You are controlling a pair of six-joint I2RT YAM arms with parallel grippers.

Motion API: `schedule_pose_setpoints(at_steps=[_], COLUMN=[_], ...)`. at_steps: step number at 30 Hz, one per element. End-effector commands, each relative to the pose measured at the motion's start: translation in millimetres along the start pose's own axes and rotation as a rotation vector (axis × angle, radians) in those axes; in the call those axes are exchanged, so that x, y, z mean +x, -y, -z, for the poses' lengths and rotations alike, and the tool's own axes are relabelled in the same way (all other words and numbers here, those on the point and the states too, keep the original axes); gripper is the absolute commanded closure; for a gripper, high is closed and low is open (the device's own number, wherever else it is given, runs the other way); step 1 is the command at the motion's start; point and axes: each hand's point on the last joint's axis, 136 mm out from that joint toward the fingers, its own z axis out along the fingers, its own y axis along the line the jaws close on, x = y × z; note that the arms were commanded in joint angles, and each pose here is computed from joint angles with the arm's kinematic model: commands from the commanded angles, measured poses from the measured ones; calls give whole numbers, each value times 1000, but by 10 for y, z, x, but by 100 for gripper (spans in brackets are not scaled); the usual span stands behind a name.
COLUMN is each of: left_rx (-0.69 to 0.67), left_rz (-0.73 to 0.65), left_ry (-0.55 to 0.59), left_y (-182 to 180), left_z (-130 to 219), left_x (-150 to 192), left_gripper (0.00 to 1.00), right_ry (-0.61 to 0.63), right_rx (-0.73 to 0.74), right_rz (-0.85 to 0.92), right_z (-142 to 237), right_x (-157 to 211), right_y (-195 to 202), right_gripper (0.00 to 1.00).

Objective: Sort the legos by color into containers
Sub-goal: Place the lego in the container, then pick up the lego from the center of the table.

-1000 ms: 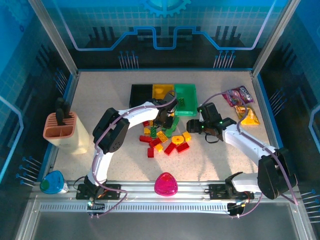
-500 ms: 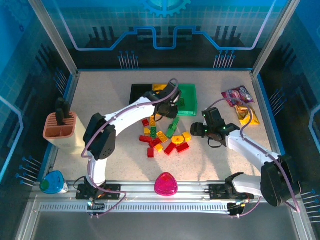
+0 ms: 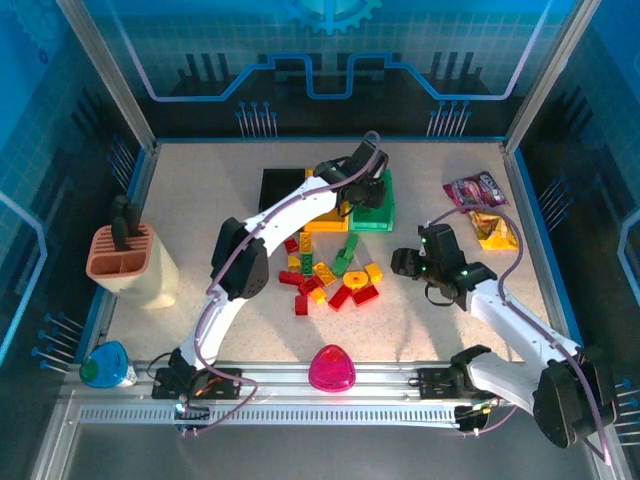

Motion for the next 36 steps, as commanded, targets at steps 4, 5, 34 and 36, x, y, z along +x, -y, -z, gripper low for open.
schedule_pose_setpoints(at_steps=[4,5,34,36], left_rx=[25,33,52,33], left_rz=[45,51,114,150], left_ry=[13,19,160,140], left_y=[-81,-90,-577,-723], left_z=[-140,-172,1486,1483], left_x=[-138,-160,469,700], left_gripper=[79,78,44,45], right_ry=[-22,-23,-157,-168], right_rx=[-7,-9,-49,-10], right_rz=[-31,-30,180,209], right_z=[8,7,-305,-362], right_x=[135,146,-30,-55], right_y=[71,71,-836,-892], right_gripper=[36,36,33,35])
